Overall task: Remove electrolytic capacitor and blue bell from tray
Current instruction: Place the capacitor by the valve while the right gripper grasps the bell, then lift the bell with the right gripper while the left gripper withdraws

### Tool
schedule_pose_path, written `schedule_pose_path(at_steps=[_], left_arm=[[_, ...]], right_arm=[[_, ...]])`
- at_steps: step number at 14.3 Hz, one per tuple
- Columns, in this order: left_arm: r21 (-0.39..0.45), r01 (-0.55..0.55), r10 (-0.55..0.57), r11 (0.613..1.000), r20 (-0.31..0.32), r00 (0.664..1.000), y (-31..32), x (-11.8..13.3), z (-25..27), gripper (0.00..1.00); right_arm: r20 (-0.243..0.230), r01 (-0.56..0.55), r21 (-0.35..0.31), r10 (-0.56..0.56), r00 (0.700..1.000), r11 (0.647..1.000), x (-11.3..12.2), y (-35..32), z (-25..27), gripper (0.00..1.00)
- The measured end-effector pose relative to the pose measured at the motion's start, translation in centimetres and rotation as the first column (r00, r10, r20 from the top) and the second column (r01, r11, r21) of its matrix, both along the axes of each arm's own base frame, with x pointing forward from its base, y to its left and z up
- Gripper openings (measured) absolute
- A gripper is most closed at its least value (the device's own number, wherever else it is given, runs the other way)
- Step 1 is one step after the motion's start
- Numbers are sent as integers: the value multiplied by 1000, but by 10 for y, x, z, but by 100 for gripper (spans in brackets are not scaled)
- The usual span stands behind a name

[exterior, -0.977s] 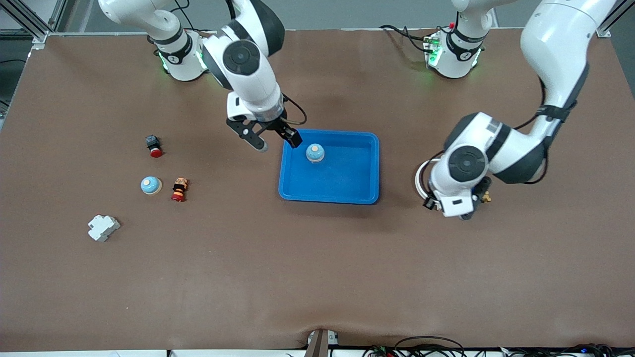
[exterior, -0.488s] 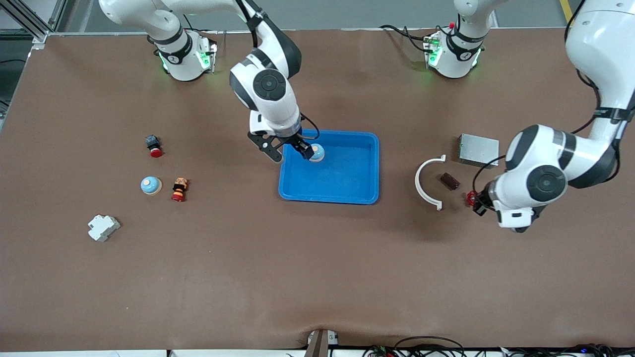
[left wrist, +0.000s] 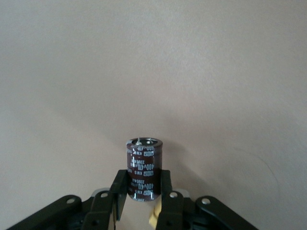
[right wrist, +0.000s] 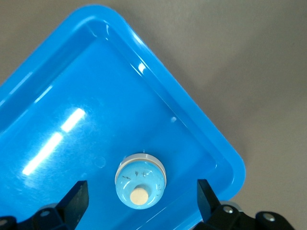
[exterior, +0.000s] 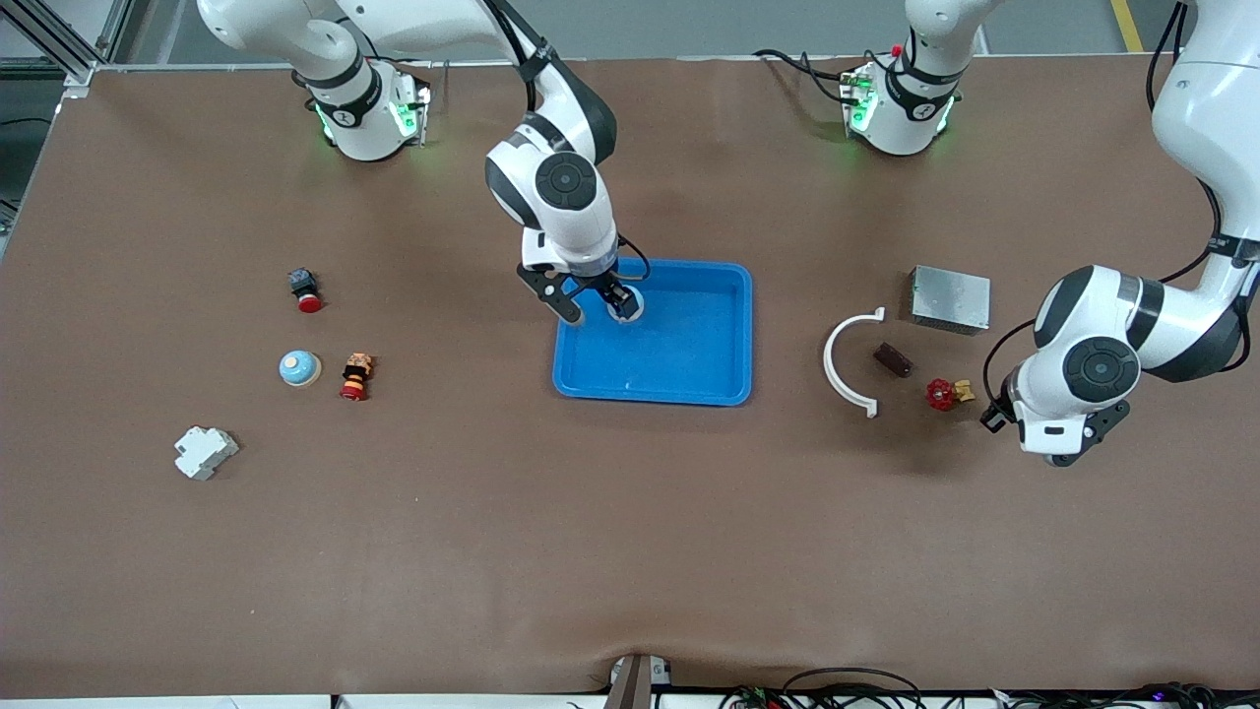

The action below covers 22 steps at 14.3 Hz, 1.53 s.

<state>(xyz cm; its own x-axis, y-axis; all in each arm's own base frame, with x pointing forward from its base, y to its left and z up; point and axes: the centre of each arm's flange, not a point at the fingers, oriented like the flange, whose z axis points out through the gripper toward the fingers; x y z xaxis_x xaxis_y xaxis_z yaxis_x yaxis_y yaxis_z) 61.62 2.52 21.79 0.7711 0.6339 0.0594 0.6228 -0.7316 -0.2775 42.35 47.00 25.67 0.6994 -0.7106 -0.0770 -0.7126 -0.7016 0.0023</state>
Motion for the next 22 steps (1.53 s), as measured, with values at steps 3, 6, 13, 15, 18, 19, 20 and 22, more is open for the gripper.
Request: schedule_pose_path(at_steps=[3, 6, 13, 15, 18, 19, 20, 22], left_arm=[[-1, 13, -13, 1000, -1, 1000, 4, -3, -9, 32], [-22, 62, -62, 998, 3, 998, 5, -5, -13, 32], [-59, 107, -107, 993, 3, 994, 28, -13, -20, 32], [-61, 109, -109, 992, 8, 994, 27, -12, -19, 39], [-59, 110, -108, 992, 29, 994, 27, -7, -12, 69], [-54, 111, -109, 992, 45, 993, 27, -3, -4, 78], [-48, 115, -112, 992, 66, 991, 25, 2, 7, 86], [-35, 137, -132, 990, 115, 985, 13, 12, 35, 100]], right_arm=[[13, 17, -10, -17, 1000, 1000, -7, 8, -14, 100], [23, 29, -18, -28, 999, 999, -11, 12, -26, 100], [35, 62, -21, -61, 998, 998, -11, 24, -57, 100], [44, 71, -29, -69, 997, 997, -8, 30, -66, 100], [51, 76, -32, -74, 996, 997, -6, 35, -70, 100], [53, 75, -32, -74, 996, 997, -6, 35, -70, 100], [54, 75, -32, -73, 996, 997, -6, 36, -70, 100], [56, 73, -33, -71, 996, 997, -6, 36, -70, 100]])
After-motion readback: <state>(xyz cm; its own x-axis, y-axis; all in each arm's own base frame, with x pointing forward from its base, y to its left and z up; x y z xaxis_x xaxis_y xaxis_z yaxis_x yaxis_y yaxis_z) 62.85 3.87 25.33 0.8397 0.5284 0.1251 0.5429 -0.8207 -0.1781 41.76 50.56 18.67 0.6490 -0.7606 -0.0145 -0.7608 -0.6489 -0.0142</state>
